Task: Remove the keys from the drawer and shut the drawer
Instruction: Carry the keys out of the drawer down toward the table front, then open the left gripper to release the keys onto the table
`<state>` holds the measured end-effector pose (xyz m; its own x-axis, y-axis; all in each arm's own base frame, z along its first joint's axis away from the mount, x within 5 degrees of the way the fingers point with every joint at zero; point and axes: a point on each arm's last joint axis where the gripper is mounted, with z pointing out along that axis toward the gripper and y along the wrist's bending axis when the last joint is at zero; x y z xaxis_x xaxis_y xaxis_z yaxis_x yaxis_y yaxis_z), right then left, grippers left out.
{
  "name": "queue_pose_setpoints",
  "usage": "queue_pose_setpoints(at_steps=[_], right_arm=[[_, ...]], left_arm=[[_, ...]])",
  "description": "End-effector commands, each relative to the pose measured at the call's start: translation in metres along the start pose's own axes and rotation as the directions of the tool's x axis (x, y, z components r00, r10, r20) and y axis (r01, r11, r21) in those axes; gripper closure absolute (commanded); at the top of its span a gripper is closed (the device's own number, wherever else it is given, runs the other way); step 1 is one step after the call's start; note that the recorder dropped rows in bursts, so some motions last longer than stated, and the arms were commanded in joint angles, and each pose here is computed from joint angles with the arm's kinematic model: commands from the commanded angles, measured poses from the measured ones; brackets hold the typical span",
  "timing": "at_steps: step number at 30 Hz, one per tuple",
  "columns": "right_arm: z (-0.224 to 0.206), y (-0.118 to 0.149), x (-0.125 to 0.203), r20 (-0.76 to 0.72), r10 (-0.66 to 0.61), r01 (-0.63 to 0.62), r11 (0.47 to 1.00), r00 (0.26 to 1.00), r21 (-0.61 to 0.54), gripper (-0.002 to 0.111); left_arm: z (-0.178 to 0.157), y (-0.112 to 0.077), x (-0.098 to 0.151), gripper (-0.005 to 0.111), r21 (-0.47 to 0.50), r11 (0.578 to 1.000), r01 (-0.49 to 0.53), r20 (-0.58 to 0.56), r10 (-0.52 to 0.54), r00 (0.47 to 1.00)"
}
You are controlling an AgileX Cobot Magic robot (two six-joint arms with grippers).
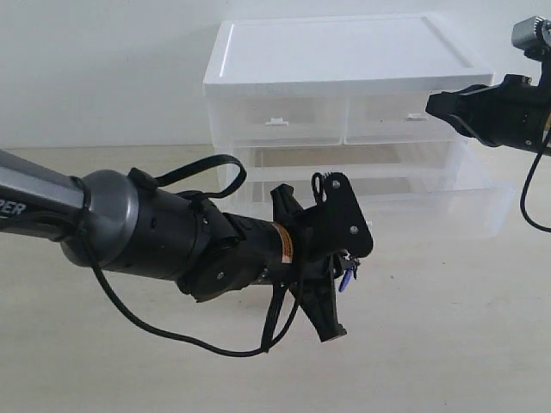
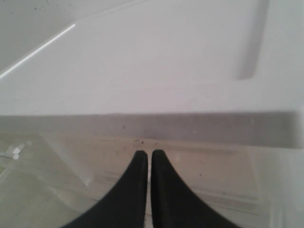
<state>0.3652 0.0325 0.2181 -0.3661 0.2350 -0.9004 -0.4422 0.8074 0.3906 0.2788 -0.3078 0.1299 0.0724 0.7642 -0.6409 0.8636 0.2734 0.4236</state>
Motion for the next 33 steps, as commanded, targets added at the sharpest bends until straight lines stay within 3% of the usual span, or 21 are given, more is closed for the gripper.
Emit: queue_pose_setpoints(at_steps=[1,6,8,12,14,18,24,28,31,33], right_arm=[[-0.001,0.0,-0.003,0.002,-0.014,0.014,1.0,1.0,0.004,0.108],[-0.001,-0.001,-0.003,0.001,-0.016,0.016,1.0,1.0,0.007,0.108],[-0.001,-0.001,-0.003,0.001,-0.016,0.016,1.0,1.0,0.007,0.108],[-0.001,-0.001,-0.003,0.002,-0.014,0.014,1.0,1.0,0.007,0.108],[-0.001,-0.001,-0.003,0.002,-0.014,0.014,1.0,1.0,0.007,0.108],[-0.001,-0.001,-0.003,0.002,-0.014,0.014,1.0,1.0,0.007,0.108],[-0.001,-0.001,-0.003,0.002,-0.02,0.02,1.0,1.0,0.007,0.108],[-0.001,-0.001,-0.003,0.001,-0.022,0.022,1.0,1.0,0.007,0.108],[-0.001,-0.001,-0.003,0.0,-0.022,0.022,1.0,1.0,0.008,0.108],[-0.001,-0.001,-0.003,-0.001,-0.024,0.024,1.0,1.0,0.008,0.108]], left_arm=[[0.007,-0.002,0.0,0.102,-0.007,0.999,-0.047,0.048,0.047,0.998],[0.007,0.007,-0.002,0.099,-0.044,0.998,-0.056,0.101,0.06,0.993],[0.007,0.006,-0.001,0.09,-0.036,0.996,-0.087,0.099,0.09,0.991],[0.007,0.005,0.0,0.056,-0.032,0.995,-0.094,0.09,0.096,0.991],[0.007,0.006,0.0,0.047,-0.033,0.996,-0.082,0.087,0.085,0.993],[0.005,0.0,0.001,0.055,0.002,0.999,-0.046,0.021,0.046,0.999],[-0.005,-0.036,-0.009,0.102,0.129,0.99,-0.065,-0.135,0.082,0.987],[-0.01,-0.06,-0.022,0.102,0.177,0.979,-0.101,-0.124,0.125,0.984],[-0.01,-0.063,-0.024,0.102,0.179,0.978,-0.107,-0.112,0.128,0.985],[-0.009,-0.053,-0.022,0.102,0.155,0.984,-0.088,-0.101,0.104,0.989]])
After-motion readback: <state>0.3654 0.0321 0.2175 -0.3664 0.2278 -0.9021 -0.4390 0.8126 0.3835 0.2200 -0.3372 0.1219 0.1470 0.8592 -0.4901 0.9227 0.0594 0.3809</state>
